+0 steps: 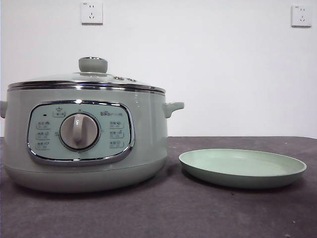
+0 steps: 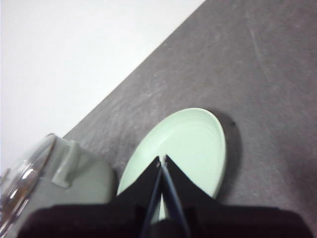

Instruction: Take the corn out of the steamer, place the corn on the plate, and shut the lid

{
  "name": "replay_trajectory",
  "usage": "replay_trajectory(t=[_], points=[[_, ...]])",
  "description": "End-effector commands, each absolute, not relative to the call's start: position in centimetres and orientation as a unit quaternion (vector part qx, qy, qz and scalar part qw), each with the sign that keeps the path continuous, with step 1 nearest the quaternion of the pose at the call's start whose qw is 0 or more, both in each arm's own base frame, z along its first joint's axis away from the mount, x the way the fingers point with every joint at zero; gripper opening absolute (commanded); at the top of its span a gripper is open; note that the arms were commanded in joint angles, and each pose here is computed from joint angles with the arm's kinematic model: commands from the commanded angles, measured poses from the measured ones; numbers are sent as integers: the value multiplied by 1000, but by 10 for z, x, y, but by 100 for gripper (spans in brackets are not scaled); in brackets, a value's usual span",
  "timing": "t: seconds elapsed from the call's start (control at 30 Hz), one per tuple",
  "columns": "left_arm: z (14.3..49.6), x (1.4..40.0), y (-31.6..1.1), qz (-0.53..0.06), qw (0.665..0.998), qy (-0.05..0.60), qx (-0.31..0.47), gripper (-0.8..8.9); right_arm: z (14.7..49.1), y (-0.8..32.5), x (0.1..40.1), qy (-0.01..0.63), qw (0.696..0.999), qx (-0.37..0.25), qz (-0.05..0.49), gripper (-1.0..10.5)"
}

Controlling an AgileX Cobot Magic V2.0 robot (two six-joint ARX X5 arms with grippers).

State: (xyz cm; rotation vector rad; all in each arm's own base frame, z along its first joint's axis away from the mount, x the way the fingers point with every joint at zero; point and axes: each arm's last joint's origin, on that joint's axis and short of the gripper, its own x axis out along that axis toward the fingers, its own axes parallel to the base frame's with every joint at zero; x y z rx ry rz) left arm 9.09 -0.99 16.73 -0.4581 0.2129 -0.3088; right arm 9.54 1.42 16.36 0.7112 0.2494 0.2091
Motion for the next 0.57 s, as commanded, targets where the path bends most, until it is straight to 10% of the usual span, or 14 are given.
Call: replay_trajectory(t=[0.03, 0.57], points=[[188, 87, -10, -155, 958, 85, -224, -8, 183, 14, 94, 107, 935, 318, 110, -11], [285, 104, -12, -201, 961, 138, -129, -8, 297, 18, 122, 187, 964, 130, 135, -6]])
